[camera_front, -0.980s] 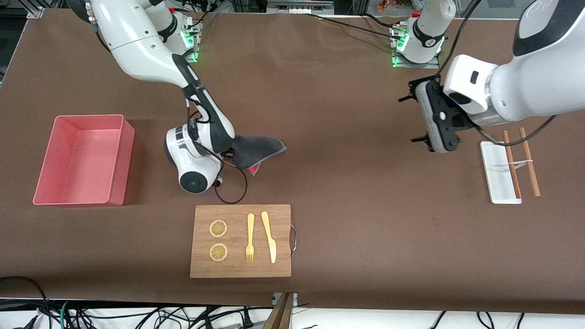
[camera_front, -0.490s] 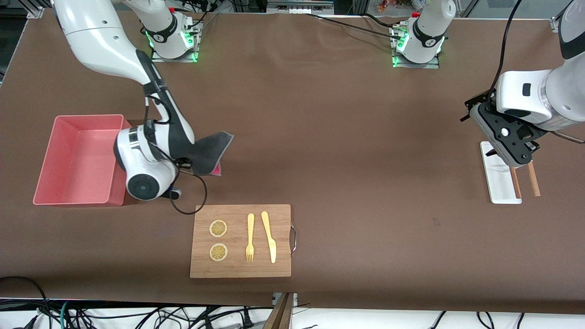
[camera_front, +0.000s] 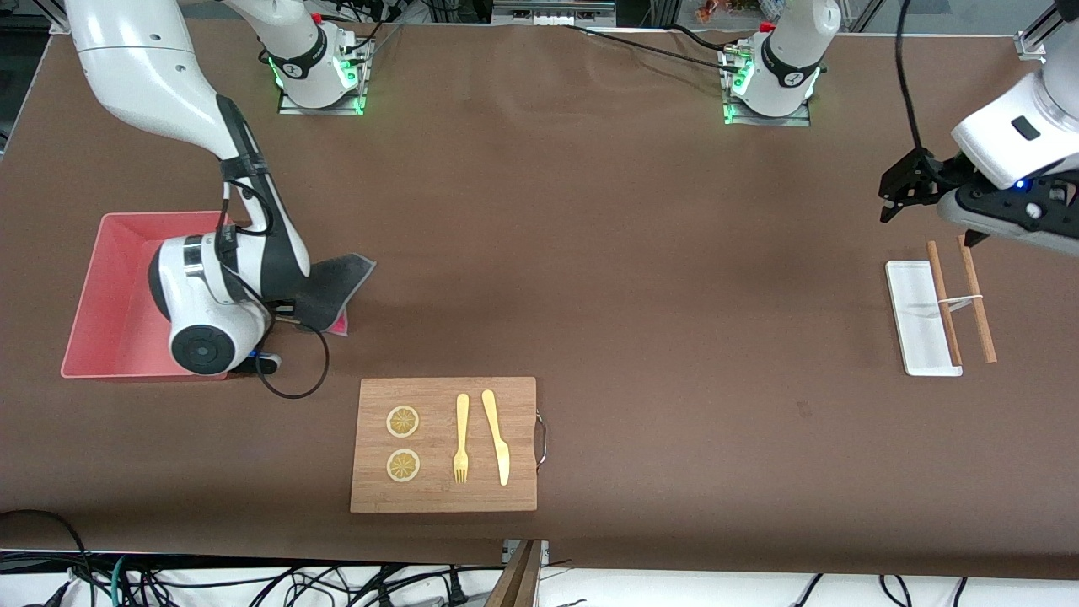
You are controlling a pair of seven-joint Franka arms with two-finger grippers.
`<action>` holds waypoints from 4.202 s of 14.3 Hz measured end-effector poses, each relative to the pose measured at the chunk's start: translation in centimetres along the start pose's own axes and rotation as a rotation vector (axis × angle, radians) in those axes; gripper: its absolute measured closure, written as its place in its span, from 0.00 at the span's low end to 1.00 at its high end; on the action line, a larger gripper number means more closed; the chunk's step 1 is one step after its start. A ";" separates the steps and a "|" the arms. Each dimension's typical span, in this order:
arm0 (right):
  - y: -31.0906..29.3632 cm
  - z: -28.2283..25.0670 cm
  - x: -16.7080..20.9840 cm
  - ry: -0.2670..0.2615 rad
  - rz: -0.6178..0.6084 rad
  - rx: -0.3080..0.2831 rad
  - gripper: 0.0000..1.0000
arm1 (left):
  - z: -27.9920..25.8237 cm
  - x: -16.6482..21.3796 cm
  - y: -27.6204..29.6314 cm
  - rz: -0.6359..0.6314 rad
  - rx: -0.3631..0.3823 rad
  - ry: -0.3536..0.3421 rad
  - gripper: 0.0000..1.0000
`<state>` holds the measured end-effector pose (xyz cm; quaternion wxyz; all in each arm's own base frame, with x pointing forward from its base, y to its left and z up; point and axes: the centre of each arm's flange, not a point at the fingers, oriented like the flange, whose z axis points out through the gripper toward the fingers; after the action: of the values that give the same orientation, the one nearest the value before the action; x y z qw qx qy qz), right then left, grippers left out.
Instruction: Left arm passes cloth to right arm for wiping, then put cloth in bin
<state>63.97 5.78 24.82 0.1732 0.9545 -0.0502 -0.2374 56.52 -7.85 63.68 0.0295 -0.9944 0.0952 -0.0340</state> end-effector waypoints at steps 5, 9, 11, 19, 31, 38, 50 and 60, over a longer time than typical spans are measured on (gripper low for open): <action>-0.2 -1.1 0.5 0.085 -0.031 -0.029 0.99 | 1.5 -2.7 -0.5 -0.154 -0.010 0.004 0.00; -6.6 -1.5 -0.2 0.146 0.044 0.048 0.99 | 2.1 -3.3 -4.6 -0.198 -0.029 -0.098 0.00; -9.9 -1.3 -0.7 0.162 0.084 0.072 0.99 | 2.8 -2.9 -5.8 -0.185 -0.036 -0.111 0.00; -18.1 -2.7 -3.0 0.174 0.216 0.272 0.99 | 2.9 -2.3 -4.8 -0.163 -0.037 -0.114 0.00; -30.6 -5.6 -8.1 0.196 0.401 0.609 0.99 | 2.9 -2.4 -5.1 -0.168 -0.037 -0.115 0.00; -30.5 -10.9 -8.9 0.072 0.464 0.743 0.99 | 3.0 -2.4 -5.1 -0.169 -0.038 -0.120 0.00; -24.3 -1.3 -4.7 0.052 0.290 0.396 0.99 | 3.0 -2.5 -5.2 -0.171 -0.038 -0.120 0.00; -12.2 1.7 0.6 0.053 0.123 0.231 0.99 | 3.0 -2.5 -5.2 -0.171 -0.038 -0.120 0.00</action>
<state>63.81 16.60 18.81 0.0777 0.9691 -0.1313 -0.1938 55.32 -2.09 60.92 0.0135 -0.9996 0.0088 0.0252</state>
